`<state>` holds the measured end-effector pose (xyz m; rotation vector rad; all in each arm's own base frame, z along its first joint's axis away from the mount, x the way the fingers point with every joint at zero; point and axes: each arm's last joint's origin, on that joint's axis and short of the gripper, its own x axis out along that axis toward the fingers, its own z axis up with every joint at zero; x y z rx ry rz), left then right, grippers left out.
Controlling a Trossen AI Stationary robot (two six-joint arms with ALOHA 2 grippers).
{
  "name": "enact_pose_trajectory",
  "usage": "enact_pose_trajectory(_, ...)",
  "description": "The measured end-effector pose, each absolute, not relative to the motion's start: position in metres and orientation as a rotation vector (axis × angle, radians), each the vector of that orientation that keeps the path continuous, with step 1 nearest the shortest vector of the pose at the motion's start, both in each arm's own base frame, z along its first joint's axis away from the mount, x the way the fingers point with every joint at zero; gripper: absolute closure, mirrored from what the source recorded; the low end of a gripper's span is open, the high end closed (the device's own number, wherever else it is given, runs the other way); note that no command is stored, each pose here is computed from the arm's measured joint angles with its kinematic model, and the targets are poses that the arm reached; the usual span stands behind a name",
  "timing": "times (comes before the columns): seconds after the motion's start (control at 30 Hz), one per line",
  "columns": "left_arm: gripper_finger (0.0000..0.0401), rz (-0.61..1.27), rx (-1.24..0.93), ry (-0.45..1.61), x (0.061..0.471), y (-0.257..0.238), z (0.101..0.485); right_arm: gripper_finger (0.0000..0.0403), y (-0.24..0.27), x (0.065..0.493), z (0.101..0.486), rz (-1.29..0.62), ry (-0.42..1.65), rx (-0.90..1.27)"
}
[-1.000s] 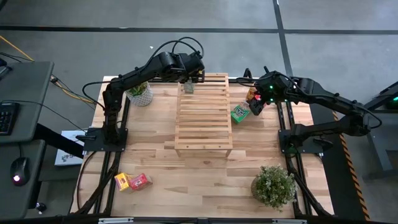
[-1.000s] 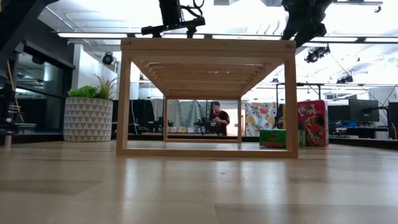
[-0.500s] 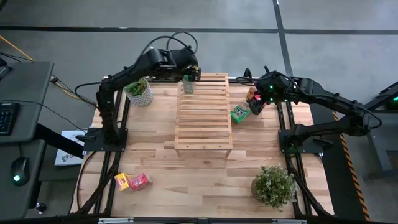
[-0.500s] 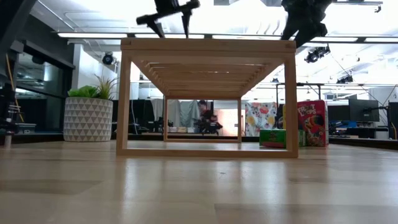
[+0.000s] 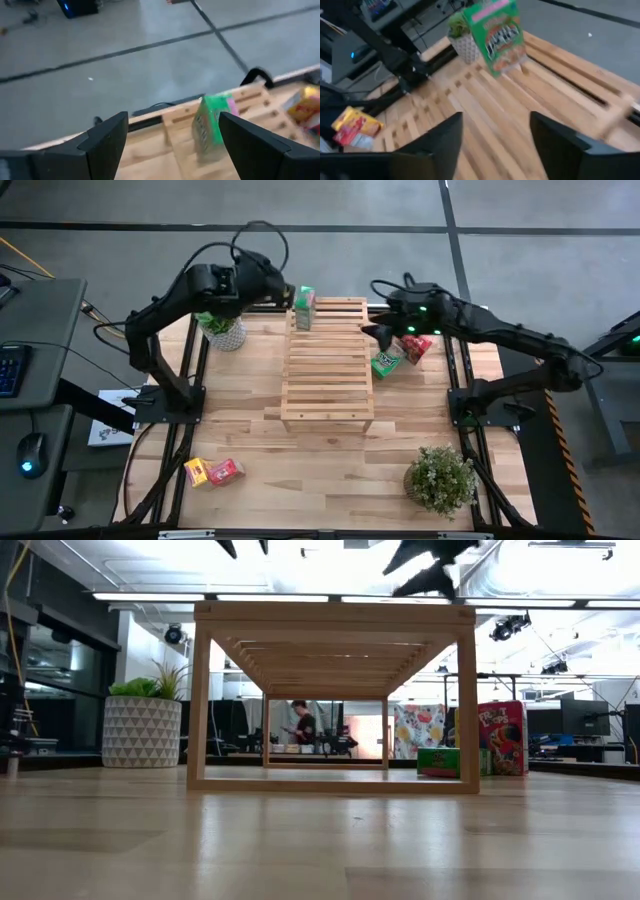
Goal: Stack cereal on shelf
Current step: Put the bottom left green cereal box on the shelf and align with the other green cereal box
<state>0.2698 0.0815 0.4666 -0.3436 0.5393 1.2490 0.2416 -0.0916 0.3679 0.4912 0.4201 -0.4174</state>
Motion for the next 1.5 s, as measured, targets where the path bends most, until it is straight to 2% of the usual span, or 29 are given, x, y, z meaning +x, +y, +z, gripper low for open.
enact_pose_trajectory(0.1, 0.0101, 1.273, -0.224, 0.549, 0.274, 0.067, 0.462, 0.0270, -0.104, 0.267, 0.365, -0.413, 0.419, 0.470)
enact_pose_trajectory(0.2, 0.0112, 1.293, -0.162, 0.568, 0.274, 0.058, 0.448, 0.0366, -0.119, 0.290, 0.361, -0.408, 0.444, 0.463)
enact_pose_trajectory(0.23, 0.0120, 1.296, -0.162, 0.573, 0.272, 0.056, 0.443, 0.0384, -0.124, 0.297, 0.360, -0.398, 0.453, 0.458)
enact_pose_trajectory(0.37, 0.0179, 1.249, -0.227, 0.583, 0.260, 0.050, 0.418, 0.0379, -0.141, 0.319, 0.359, -0.381, 0.502, 0.445)
enact_pose_trajectory(0.5, 0.0285, 1.053, -0.305, 0.528, 0.254, 0.048, 0.396, 0.0399, -0.151, 0.334, 0.350, -0.368, 0.596, 0.409)
enact_pose_trajectory(0.6, 0.0373, 0.899, -0.321, 0.441, 0.248, 0.053, 0.384, 0.0396, -0.156, 0.343, 0.346, -0.358, 0.617, 0.379)
enact_pose_trajectory(0.63, 0.0386, 0.857, -0.323, 0.413, 0.247, 0.057, 0.380, 0.0398, -0.158, 0.345, 0.344, -0.358, 0.624, 0.373)
enact_pose_trajectory(1.0, 0.0398, 0.734, -0.300, 0.358, 0.244, 0.111, 0.334, 0.0402, -0.184, 0.366, 0.321, -0.411, 0.563, 0.377)
enact_pose_trajectory(1.17, 0.0400, 0.766, -0.335, 0.414, 0.250, 0.133, 0.313, 0.0402, -0.194, 0.370, 0.312, -0.448, 0.551, 0.403)
enact_pose_trajectory(1.5, 0.0401, 0.724, -0.386, 0.470, 0.259, 0.144, 0.297, 0.0403, -0.204, 0.378, 0.301, -0.486, 0.519, 0.432)
